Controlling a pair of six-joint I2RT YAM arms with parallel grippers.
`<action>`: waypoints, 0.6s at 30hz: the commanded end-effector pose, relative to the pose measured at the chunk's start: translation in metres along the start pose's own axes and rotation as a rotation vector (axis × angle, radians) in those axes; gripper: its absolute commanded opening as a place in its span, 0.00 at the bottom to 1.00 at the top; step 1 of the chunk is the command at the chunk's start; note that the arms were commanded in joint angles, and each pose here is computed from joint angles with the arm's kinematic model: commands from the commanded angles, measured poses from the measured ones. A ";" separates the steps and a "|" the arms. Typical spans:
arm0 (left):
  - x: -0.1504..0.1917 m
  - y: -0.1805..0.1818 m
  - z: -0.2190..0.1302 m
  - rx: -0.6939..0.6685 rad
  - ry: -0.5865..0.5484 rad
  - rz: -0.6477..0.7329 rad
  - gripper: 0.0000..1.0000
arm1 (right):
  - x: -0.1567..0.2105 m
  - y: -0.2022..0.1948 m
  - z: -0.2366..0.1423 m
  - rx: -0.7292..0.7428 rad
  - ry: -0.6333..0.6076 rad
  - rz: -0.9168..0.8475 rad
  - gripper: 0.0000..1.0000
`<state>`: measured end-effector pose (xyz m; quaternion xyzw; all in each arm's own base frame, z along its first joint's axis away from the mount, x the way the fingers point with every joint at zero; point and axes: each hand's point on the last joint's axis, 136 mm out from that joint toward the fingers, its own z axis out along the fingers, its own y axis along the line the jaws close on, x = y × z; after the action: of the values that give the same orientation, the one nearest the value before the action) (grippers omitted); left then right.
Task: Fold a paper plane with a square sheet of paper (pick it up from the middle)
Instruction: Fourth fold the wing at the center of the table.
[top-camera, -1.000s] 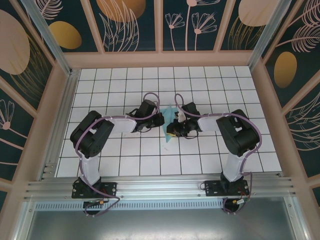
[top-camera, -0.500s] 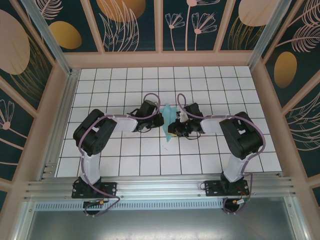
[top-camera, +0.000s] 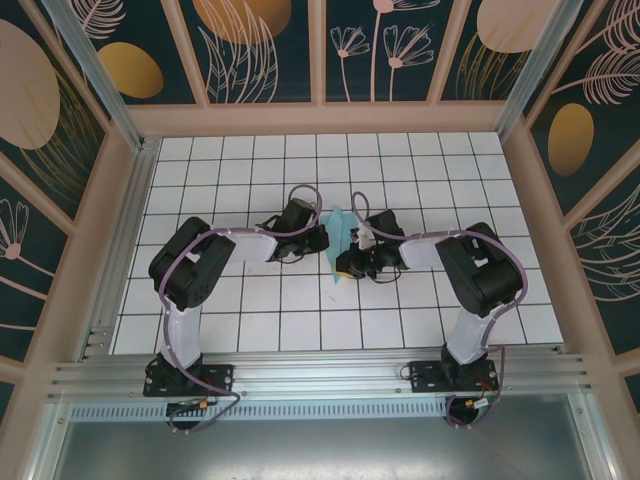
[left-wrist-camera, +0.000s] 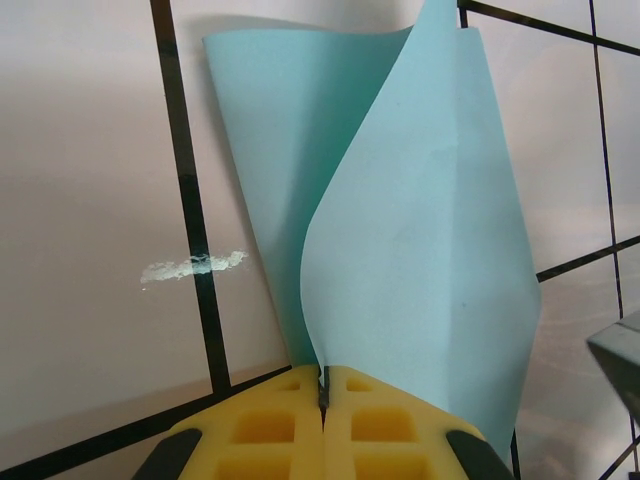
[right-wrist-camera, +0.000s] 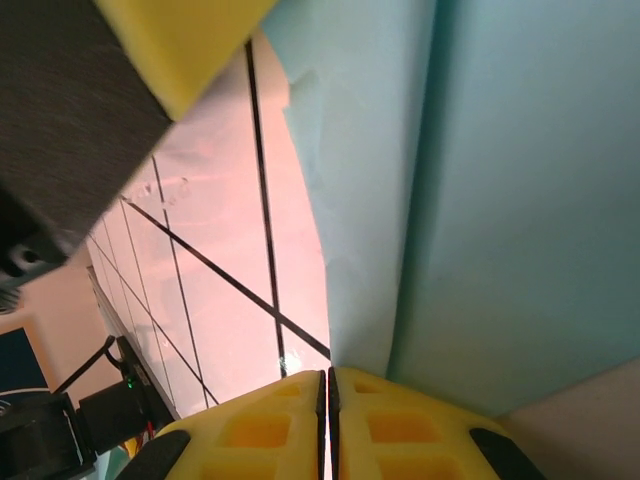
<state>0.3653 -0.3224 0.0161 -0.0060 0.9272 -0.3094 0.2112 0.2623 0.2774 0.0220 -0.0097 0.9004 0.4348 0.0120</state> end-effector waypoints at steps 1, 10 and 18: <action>0.010 0.027 0.009 -0.092 0.032 -0.032 0.00 | 0.011 -0.006 0.006 0.008 0.055 0.000 0.13; 0.008 0.027 0.009 -0.103 0.030 -0.029 0.00 | 0.023 0.000 0.006 -0.010 0.100 -0.042 0.14; 0.010 0.030 0.011 -0.113 0.038 -0.038 0.00 | 0.024 -0.002 0.008 0.038 0.106 -0.055 0.14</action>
<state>0.3659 -0.3226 0.0158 -0.0070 0.9291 -0.3062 0.2074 0.2457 0.2847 0.0207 -0.0471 0.9002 0.4329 -0.0105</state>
